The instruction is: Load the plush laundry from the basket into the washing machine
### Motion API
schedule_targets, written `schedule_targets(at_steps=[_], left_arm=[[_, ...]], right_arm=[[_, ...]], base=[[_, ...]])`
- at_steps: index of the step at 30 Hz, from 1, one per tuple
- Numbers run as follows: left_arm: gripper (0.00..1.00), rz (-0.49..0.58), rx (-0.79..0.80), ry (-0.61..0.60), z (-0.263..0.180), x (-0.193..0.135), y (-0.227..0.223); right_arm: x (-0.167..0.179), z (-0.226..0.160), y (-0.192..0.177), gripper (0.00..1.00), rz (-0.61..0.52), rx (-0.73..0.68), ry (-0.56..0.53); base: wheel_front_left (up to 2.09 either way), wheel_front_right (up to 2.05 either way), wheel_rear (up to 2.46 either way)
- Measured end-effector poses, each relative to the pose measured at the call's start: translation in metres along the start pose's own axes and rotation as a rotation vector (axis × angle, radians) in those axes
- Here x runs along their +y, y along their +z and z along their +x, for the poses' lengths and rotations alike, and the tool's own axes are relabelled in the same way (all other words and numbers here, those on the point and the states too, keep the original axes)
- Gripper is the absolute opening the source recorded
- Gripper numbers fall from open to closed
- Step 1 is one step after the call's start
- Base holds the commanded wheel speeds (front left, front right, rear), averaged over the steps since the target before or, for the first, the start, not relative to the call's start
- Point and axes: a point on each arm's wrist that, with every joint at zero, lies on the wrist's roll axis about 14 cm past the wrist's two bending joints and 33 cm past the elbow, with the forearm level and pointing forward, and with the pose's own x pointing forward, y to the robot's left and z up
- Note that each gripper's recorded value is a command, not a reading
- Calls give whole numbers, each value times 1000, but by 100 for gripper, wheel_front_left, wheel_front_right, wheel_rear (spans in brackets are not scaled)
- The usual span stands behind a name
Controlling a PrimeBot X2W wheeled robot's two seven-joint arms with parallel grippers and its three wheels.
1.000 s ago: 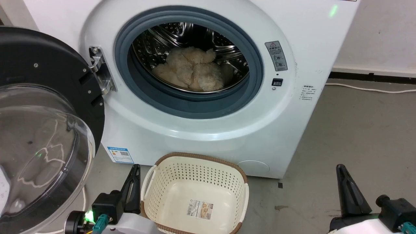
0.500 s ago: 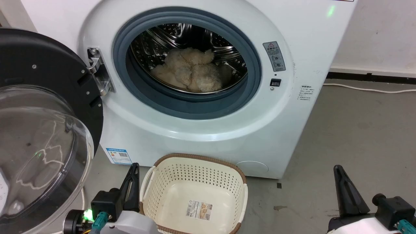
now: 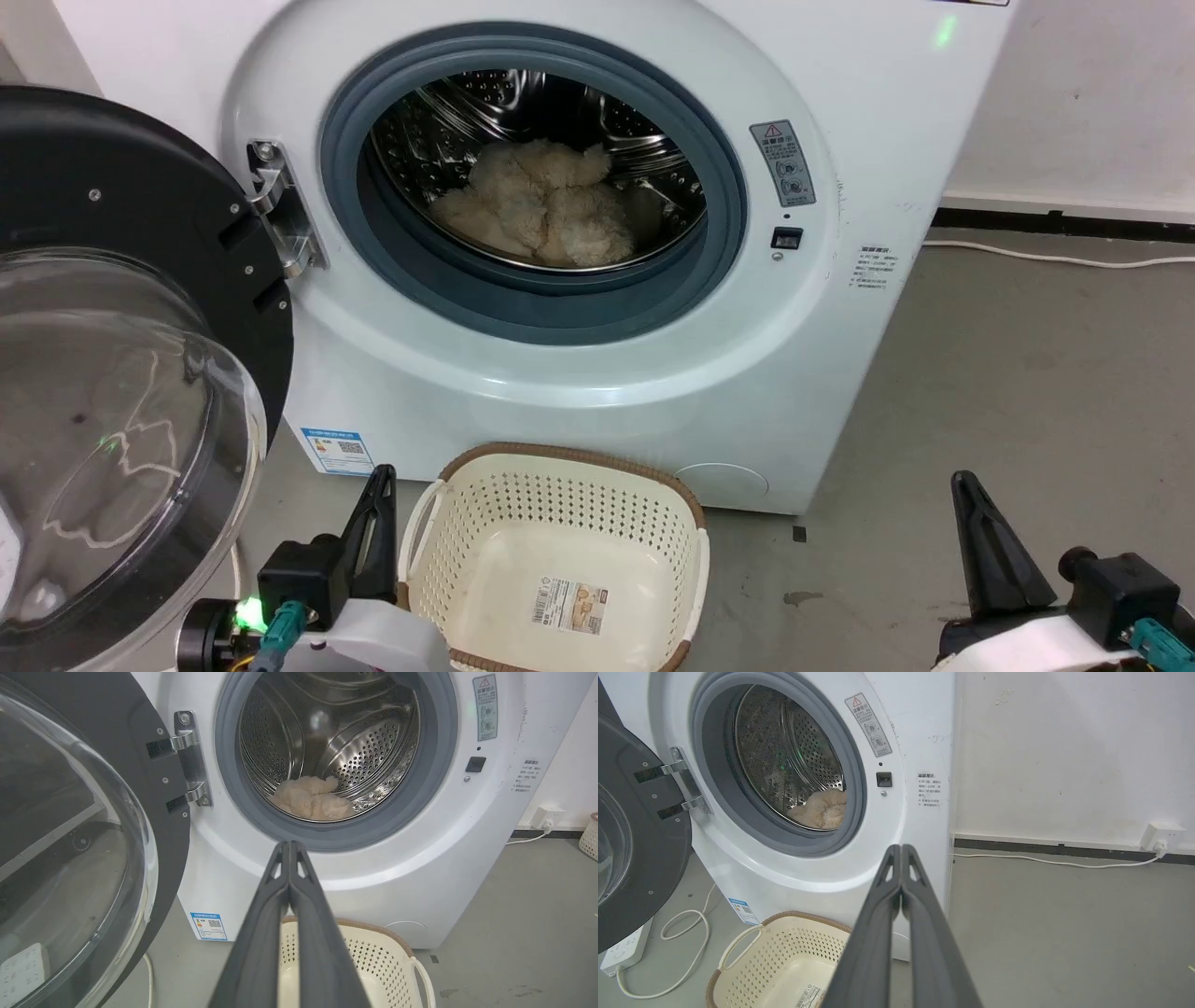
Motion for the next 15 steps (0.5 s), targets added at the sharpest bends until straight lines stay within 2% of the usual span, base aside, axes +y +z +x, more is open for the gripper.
schedule_targets(at_steps=[15], left_arm=[[0, 7, 7, -3, 2, -1, 3]], right_arm=[[0, 1, 0, 0, -22, 20, 3]], base=[[0, 0, 0]])
